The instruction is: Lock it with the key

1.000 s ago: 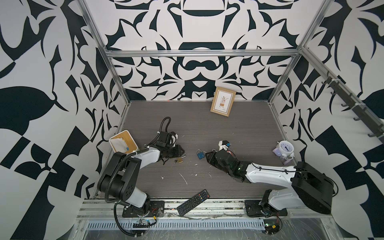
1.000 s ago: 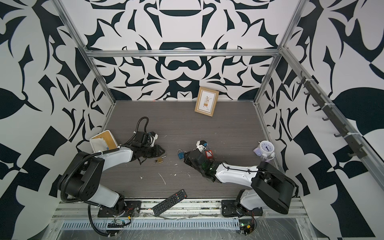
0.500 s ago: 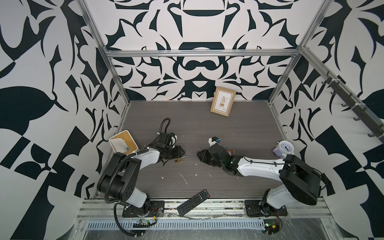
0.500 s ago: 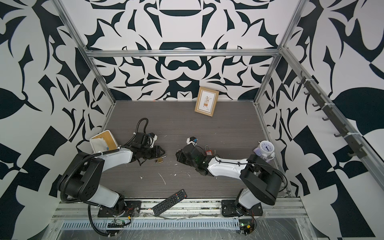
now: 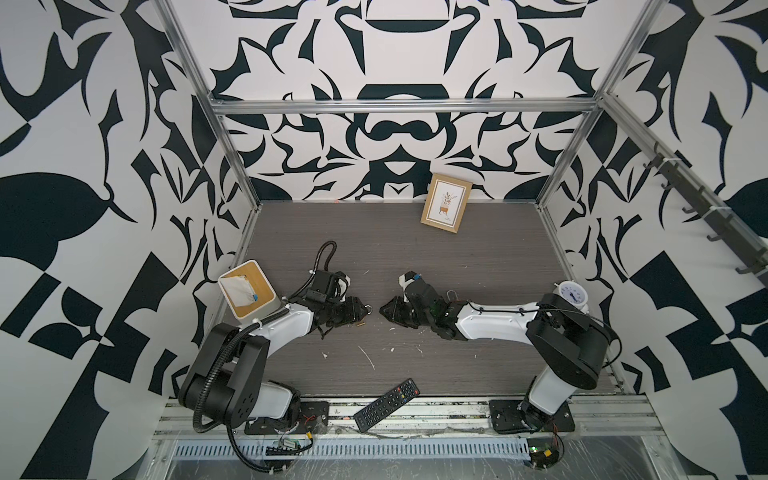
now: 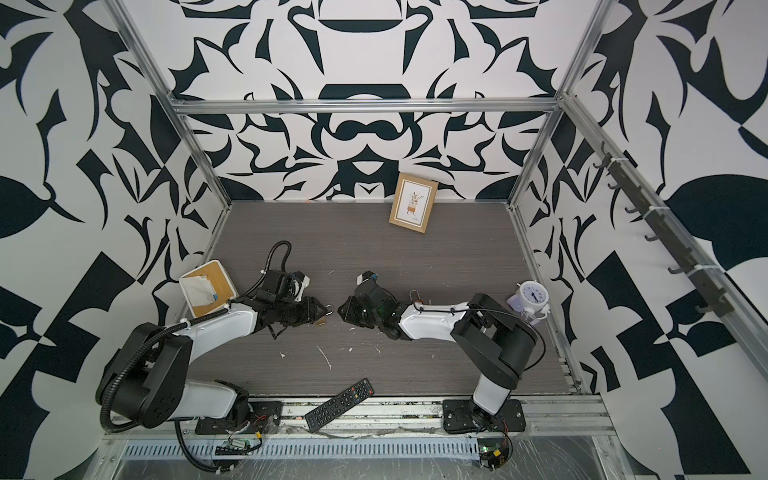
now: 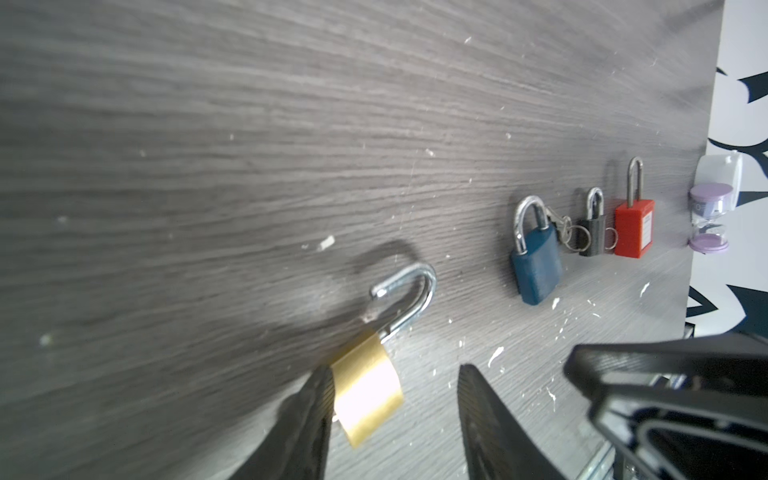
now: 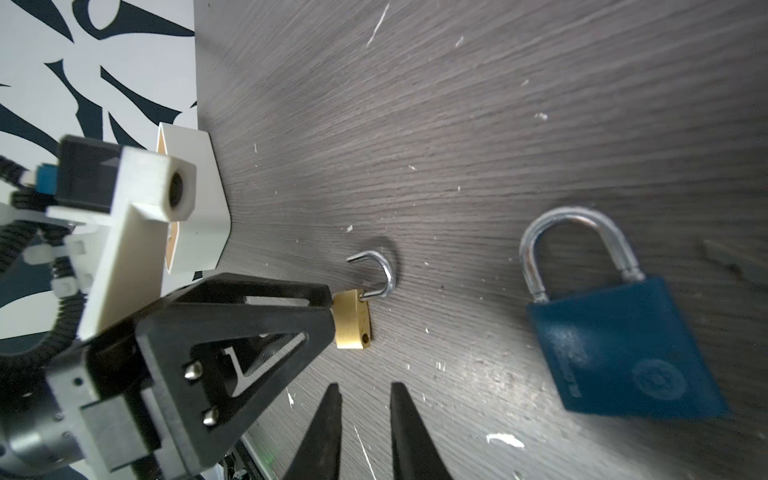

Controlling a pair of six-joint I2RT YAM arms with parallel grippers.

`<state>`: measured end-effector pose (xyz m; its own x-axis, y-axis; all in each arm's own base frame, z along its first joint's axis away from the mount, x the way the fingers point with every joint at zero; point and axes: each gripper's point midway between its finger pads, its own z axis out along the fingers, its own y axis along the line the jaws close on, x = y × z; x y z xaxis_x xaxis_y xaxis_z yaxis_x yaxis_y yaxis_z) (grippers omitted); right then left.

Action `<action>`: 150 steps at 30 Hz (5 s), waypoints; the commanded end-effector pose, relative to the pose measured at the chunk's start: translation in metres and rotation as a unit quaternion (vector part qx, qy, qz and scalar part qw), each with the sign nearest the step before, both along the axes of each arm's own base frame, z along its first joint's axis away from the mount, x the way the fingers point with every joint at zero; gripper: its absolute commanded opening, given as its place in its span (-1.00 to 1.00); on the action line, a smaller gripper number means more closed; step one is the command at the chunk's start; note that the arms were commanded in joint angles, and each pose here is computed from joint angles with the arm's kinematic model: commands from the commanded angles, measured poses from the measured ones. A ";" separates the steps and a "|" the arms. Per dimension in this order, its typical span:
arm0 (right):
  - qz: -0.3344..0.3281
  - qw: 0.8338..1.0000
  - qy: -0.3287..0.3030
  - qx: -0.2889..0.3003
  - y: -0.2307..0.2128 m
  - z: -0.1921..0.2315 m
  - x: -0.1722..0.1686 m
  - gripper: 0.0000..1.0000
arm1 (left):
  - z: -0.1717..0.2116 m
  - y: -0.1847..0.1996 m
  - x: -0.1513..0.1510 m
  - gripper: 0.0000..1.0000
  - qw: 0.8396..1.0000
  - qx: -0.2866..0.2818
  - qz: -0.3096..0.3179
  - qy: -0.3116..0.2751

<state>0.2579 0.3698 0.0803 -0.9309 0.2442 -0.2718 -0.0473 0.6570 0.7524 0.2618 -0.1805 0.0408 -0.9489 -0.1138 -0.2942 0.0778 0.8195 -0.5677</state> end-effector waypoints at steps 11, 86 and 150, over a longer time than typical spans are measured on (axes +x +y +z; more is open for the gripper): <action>0.002 0.999 -0.025 0.028 -0.002 0.022 0.002 -0.53 | -0.010 -0.011 -0.007 0.05 0.999 -0.024 -0.010 0.038; 0.168 0.892 -0.098 -0.408 0.041 -0.050 -0.004 0.02 | 0.083 0.083 -0.053 0.61 0.974 -0.040 0.202 -0.090; 0.299 0.912 -0.164 -0.227 -0.009 0.094 -0.036 -1.00 | 0.146 -0.045 -0.035 0.17 0.971 -0.194 -0.061 -0.129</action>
